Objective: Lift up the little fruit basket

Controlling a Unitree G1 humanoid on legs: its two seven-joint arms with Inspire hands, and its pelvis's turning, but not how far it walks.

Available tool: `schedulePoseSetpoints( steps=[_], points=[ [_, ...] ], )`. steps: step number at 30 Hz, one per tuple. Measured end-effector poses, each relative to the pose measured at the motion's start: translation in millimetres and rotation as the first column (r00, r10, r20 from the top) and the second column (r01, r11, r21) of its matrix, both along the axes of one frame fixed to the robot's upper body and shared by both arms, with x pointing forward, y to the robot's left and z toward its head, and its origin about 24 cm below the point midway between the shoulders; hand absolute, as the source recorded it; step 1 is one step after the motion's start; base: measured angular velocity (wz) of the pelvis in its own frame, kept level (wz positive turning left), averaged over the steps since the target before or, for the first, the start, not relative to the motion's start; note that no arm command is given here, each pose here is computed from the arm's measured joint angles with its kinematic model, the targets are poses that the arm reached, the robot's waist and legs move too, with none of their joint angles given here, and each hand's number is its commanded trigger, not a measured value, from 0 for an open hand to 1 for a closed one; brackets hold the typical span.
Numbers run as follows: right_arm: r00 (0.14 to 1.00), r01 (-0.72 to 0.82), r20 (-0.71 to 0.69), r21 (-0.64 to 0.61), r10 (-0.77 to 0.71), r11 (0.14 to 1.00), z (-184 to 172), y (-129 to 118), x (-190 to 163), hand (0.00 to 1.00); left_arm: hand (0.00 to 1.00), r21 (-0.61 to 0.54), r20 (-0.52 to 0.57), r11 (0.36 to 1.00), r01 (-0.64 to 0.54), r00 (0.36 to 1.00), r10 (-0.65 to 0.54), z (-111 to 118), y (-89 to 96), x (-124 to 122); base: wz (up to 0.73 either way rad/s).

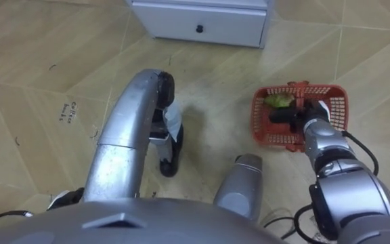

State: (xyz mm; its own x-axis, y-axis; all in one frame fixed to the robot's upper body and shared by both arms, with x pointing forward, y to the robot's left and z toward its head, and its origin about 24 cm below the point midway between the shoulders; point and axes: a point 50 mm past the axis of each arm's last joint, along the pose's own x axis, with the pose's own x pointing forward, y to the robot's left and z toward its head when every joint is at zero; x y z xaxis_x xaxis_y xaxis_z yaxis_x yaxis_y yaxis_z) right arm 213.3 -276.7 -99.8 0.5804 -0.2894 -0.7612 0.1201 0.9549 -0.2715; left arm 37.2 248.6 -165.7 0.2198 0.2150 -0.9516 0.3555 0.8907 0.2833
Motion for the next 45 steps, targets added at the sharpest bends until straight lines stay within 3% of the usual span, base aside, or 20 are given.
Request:
schedulePoseSetpoints(
  steps=[5, 11, 19, 26, 28, 31, 33, 36, 40, 45],
  points=[
    [0.999, -0.012, 0.037, 0.001, 0.012, 1.0, 6, 3, 11, 1.0, 0.0, -0.007, 0.036, 1.0, -0.012, 0.999, 0.012, 1, -0.3, 14, 0.03],
    [0.992, -0.054, 0.116, -0.009, 0.055, 0.998, 23, 8, 35, 1.0, 0.0, -0.01, 0.108, 1.0, 0.028, 0.994, -0.026, 6, -4.0, 48, 0.03],
    [0.954, -0.183, 0.233, -0.047, 0.188, 0.982, 48, 27, 65, 1.0, 0.0, -0.012, 0.203, 1.0, -0.029, 0.979, 0.03, 16, -4.4, 91, -0.15],
    [0.918, -0.258, 0.291, -0.08, 0.27, 0.963, 63, 45, 83, 1.0, 0.0, -0.025, 0.169, 0.99, -0.139, 0.976, 0.141, 14, -2.1, 85, -0.7],
    [0.908, -0.273, 0.312, -0.062, 0.279, 0.96, 67, 54, 86, 1.0, 0.0, -0.003, 0.132, 0.985, -0.174, 0.976, 0.173, 14, 8.4, 72, -0.58],
    [0.901, -0.221, 0.355, -0.115, 0.248, 0.969, 82, 30, 86, 1.0, 0.0, -0.019, 0.198, 0.985, -0.17, 0.965, 0.17, 22, 12.3, 89, 0.62],
    [0.884, -0.252, 0.361, -0.168, 0.297, 0.953, 88, 32, 87, 1.0, 0.0, -0.039, 0.23, 0.98, -0.193, 0.953, 0.196, 23, 9.6, 96, -0.09],
    [0.87, -0.333, 0.312, -0.202, 0.382, 0.921, 76, 37, 69, 1.0, 0.0, -0.018, 0.195, 0.982, -0.186, 0.963, 0.186, 20, 10.5, 85, -0.58],
    [0.843, -0.35, 0.357, -0.206, 0.403, 0.914, 84, 43, 69, 1.0, 0.0, 0.013, 0.134, 0.976, -0.217, 0.968, 0.214, 16, 18.2, 60, -0.47],
    [0.818, -0.375, 0.397, -0.177, 0.415, 0.91, 90, 50, 70, 1.0, 0.0, -0.013, 0.134, 0.972, -0.237, 0.962, 0.236, 16, 15.9, 55, -0.08]
  ],
)
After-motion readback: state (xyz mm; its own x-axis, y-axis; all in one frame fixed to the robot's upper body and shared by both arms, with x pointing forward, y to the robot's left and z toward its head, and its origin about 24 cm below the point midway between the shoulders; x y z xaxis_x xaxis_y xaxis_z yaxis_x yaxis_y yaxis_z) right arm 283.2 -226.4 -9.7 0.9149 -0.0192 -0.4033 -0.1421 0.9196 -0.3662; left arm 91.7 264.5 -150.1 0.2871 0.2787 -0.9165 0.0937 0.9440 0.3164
